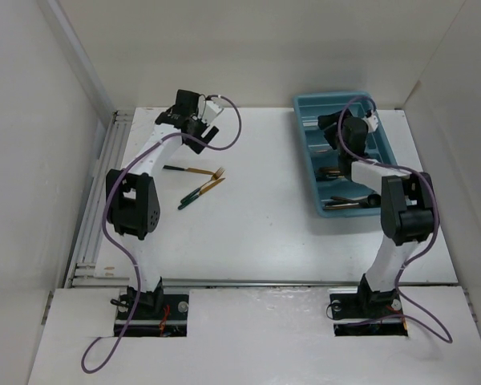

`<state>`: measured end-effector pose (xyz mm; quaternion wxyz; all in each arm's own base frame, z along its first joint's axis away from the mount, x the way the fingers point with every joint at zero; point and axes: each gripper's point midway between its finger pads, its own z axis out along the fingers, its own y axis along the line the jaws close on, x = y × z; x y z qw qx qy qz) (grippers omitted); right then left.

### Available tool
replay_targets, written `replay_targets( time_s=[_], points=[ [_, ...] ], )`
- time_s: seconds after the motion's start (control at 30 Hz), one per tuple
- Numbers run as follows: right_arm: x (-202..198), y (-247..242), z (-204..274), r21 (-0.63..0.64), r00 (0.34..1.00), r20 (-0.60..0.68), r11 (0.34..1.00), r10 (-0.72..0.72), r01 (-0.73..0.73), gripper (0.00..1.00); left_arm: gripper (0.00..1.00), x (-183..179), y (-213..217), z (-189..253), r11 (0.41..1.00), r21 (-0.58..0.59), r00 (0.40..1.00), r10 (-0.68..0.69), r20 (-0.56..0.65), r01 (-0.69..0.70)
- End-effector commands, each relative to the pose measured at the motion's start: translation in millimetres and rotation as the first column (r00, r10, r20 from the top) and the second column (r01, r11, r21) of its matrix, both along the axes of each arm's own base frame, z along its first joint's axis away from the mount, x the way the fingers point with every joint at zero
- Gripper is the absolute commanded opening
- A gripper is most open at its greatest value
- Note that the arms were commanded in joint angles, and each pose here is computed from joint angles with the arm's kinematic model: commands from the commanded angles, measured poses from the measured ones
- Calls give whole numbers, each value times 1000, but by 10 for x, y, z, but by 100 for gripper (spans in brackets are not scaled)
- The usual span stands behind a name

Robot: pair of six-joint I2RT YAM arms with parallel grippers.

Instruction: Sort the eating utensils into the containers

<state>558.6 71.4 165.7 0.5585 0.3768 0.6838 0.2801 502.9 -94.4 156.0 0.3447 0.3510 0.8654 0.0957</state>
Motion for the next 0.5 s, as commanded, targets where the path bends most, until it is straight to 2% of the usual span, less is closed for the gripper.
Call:
replay_targets(
  time_s=[0.0, 0.03, 0.07, 0.1, 0.13, 0.23, 0.27, 0.33, 0.4, 0.47],
  points=[
    [-79, -141, 538, -123, 995, 99, 992, 7, 5, 70, 79, -38, -130, 97, 998, -56, 1000, -24, -1, 24],
    [-93, -145, 667, -265, 991, 120, 964, 60, -27, 70, 79, -62, -124, 80, 998, -53, 1000, -24, -13, 23],
    [-94, -19, 720, -354, 979, 116, 928, 168, -117, 72, 77, -58, -118, 82, 998, -41, 999, -37, -11, 37],
    [-71, 29, 813, -434, 972, 59, 883, 229, -182, 73, 77, -86, -104, 20, 998, -26, 998, -51, -25, 50],
    [-66, 27, 677, -532, 960, -36, 808, 276, -252, 75, 77, -148, -32, -123, 998, -4, 997, -57, -61, 57],
    [-258, 96, 451, -584, 916, -227, 706, 332, -401, 78, 75, -187, 205, -370, 991, 114, 995, -59, -82, 68],
    [-326, 55, 403, -589, 913, -255, 698, 317, -407, 78, 73, -194, 310, -436, 988, 142, 994, -43, -97, 57],
    [-563, 108, 171, -601, 893, -339, 663, 294, -447, 78, 72, -188, 379, -480, 987, 155, 994, -24, -106, 41],
    [-740, 149, 164, -632, 880, -374, 614, 293, -473, 78, 72, -190, 409, -439, 990, 141, 994, -15, -112, 31],
    [-973, 311, -12, -616, 825, -467, 552, 318, -562, 78, 72, -164, 410, -410, 993, 116, 994, -10, -105, 22]
  ],
)
